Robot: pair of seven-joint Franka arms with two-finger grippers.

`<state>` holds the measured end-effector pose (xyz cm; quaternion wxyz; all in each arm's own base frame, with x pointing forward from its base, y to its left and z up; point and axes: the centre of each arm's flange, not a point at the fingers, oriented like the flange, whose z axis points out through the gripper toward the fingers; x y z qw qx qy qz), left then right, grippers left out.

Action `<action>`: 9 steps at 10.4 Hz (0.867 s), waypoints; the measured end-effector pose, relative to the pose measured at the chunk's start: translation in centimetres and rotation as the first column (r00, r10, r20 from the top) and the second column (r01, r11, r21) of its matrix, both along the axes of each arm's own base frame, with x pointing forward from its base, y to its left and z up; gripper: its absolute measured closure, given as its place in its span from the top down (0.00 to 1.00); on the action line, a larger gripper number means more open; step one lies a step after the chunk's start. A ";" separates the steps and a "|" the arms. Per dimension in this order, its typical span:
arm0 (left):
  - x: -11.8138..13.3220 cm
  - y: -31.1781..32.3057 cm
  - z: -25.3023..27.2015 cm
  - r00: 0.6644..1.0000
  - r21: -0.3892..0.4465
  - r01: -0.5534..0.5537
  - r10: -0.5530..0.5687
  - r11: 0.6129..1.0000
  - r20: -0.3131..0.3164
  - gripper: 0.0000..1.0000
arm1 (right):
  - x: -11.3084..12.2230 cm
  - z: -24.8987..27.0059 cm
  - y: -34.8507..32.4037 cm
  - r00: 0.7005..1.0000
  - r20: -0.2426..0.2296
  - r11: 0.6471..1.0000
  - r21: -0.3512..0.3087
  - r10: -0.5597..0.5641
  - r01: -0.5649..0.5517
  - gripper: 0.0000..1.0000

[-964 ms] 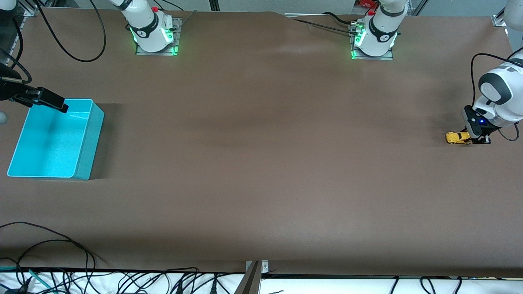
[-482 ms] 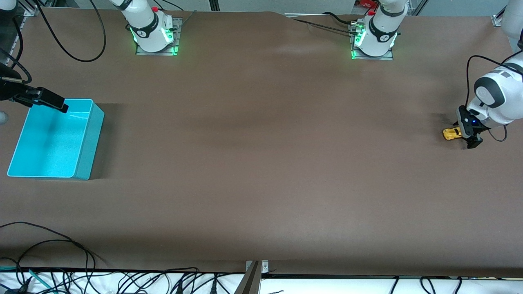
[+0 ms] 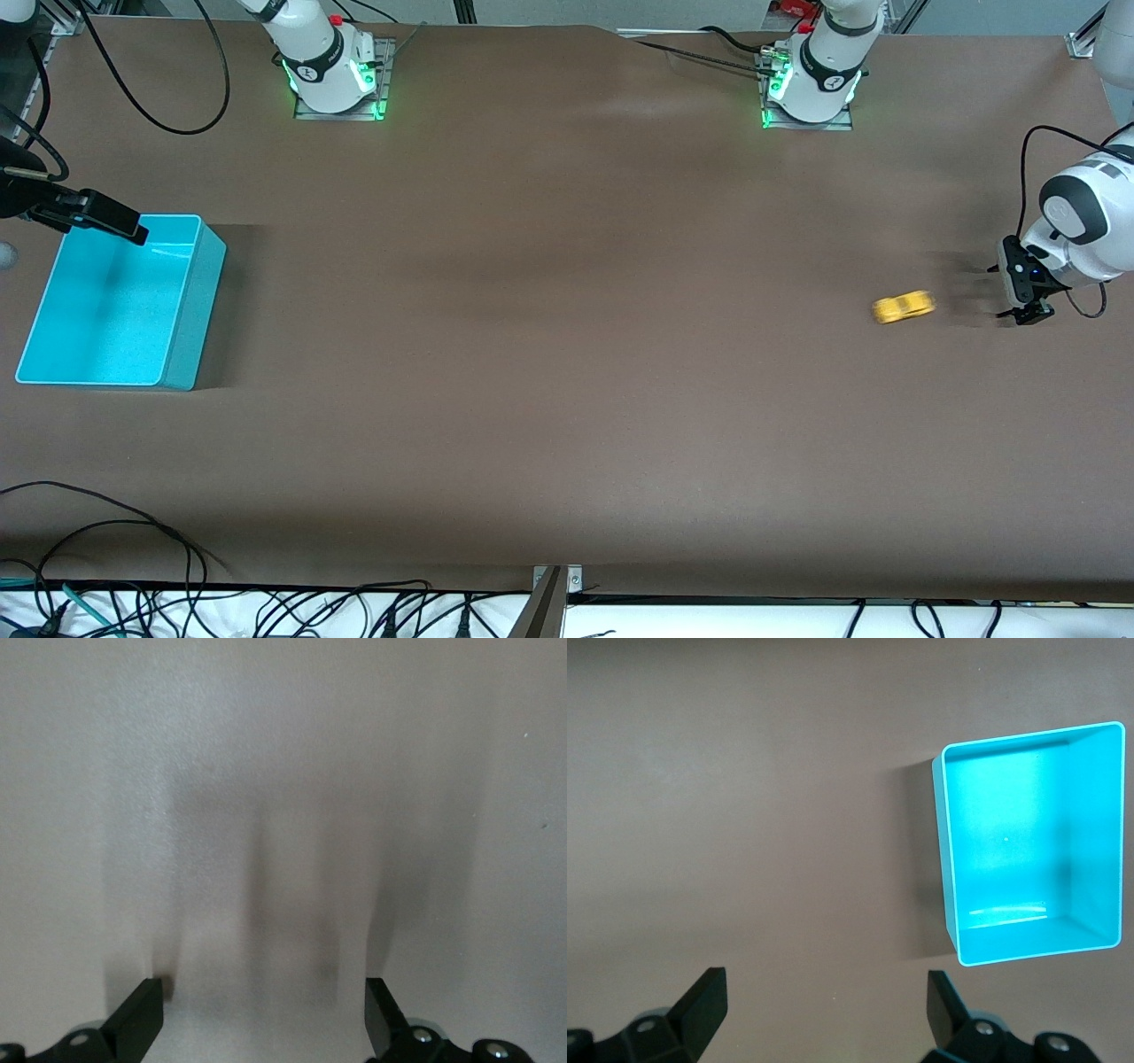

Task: Wind up and store yellow beetle car
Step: 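Open the left gripper, letting the car roll toward the bin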

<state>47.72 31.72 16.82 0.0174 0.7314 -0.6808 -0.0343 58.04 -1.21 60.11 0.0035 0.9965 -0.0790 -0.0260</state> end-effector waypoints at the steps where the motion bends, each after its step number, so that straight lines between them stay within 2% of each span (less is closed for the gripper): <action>1: 0.4 -0.2 0.2 1.000 -0.004 0.006 -0.006 1.000 -0.002 1.00 | 0.0 0.0 0.0 1.000 0.000 1.000 0.000 0.000 0.000 1.00; 5: 2.0 -1.1 1.1 0.999 -0.007 0.034 -0.034 0.999 0.016 1.00 | 0.0 0.0 0.0 1.000 0.000 1.000 0.000 0.000 0.000 1.00; 9: 2.4 -0.9 1.7 0.999 -0.001 0.035 -0.035 0.999 0.027 1.00 | 0.0 0.0 0.0 1.000 0.000 1.000 0.000 0.000 0.000 1.00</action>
